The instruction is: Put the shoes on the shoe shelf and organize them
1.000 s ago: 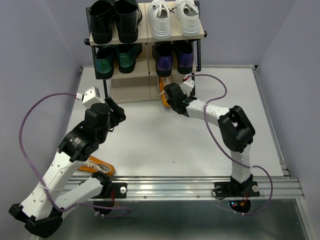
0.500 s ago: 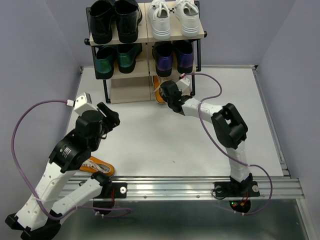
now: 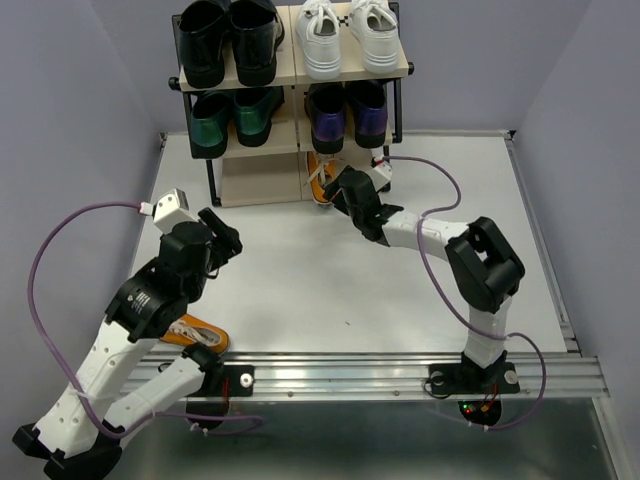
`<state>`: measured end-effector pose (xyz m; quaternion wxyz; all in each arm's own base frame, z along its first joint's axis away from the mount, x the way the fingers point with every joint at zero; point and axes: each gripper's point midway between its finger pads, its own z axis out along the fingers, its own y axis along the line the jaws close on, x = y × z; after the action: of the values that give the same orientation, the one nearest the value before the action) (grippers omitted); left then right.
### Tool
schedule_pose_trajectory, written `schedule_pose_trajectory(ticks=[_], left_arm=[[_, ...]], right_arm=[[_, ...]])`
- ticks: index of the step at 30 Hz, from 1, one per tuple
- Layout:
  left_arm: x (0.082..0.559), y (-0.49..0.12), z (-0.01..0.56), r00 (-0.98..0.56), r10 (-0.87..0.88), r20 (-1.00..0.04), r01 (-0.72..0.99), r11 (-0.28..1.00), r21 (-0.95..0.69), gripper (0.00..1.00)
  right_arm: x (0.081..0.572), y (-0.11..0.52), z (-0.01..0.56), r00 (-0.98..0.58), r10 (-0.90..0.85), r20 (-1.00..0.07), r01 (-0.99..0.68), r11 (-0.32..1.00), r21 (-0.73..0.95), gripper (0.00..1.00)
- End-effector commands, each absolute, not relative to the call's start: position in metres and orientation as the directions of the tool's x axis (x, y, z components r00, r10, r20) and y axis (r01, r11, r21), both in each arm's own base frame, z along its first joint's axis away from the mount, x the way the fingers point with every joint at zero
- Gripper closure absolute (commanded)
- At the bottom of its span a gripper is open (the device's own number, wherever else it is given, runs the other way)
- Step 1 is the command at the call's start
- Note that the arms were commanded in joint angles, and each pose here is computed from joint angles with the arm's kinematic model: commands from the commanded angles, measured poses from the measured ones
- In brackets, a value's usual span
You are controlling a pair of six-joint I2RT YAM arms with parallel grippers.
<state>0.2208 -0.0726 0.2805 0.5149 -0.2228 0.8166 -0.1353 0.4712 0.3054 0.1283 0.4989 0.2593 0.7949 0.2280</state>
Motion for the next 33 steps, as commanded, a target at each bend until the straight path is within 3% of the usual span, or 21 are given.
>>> schedule_pose_trajectory(ticks=[1,5,8,13,17,20,25,33], left_arm=[[0.229,-0.076,0.279,-0.357,-0.51,-0.783,-0.229,0.86,-0.456,0.34],[0.228,-0.072,0.262,-0.383,-0.497,-0.779,-0.268,0.867,-0.421,0.33],[0.222,-0.066,0.245,-0.403,-0.494,-0.771,-0.311,0.866,-0.392,0.33],[0.218,-0.062,0.25,-0.387,-0.516,-0.764,-0.327,0.852,-0.409,0.33],[0.215,-0.044,0.28,-0.332,-0.501,-0.799,-0.363,0.85,-0.382,0.34],[0.217,-0.031,0.296,-0.31,-0.469,-0.827,-0.413,0.85,-0.327,0.34],[0.216,-0.029,0.34,-0.25,-0.473,-0.845,-0.363,0.855,-0.371,0.34],[0.209,-0.025,0.358,-0.224,-0.475,-0.851,-0.326,0.859,-0.394,0.33]], right_arm=[[0.458,0.311,0.18,-0.359,0.682,-0.638,0.054,0.697,0.715,0.32],[0.425,0.327,0.173,-0.45,0.614,-0.648,-0.019,0.719,0.695,0.31],[0.395,0.346,0.179,-0.497,0.527,-0.689,-0.117,0.746,0.656,0.23],[0.316,0.405,0.168,-0.597,0.253,-0.761,-0.37,0.756,0.541,0.14],[0.232,0.458,0.145,-0.658,0.031,-0.753,-0.539,0.678,0.5,0.08],[0.199,0.48,0.143,-0.699,-0.015,-0.715,-0.563,0.628,0.537,0.05],[0.145,0.52,0.142,-0.699,-0.094,-0.709,-0.639,0.529,0.559,0.04],[0.117,0.578,0.126,-0.706,-0.148,-0.692,-0.652,0.517,0.555,0.05]])
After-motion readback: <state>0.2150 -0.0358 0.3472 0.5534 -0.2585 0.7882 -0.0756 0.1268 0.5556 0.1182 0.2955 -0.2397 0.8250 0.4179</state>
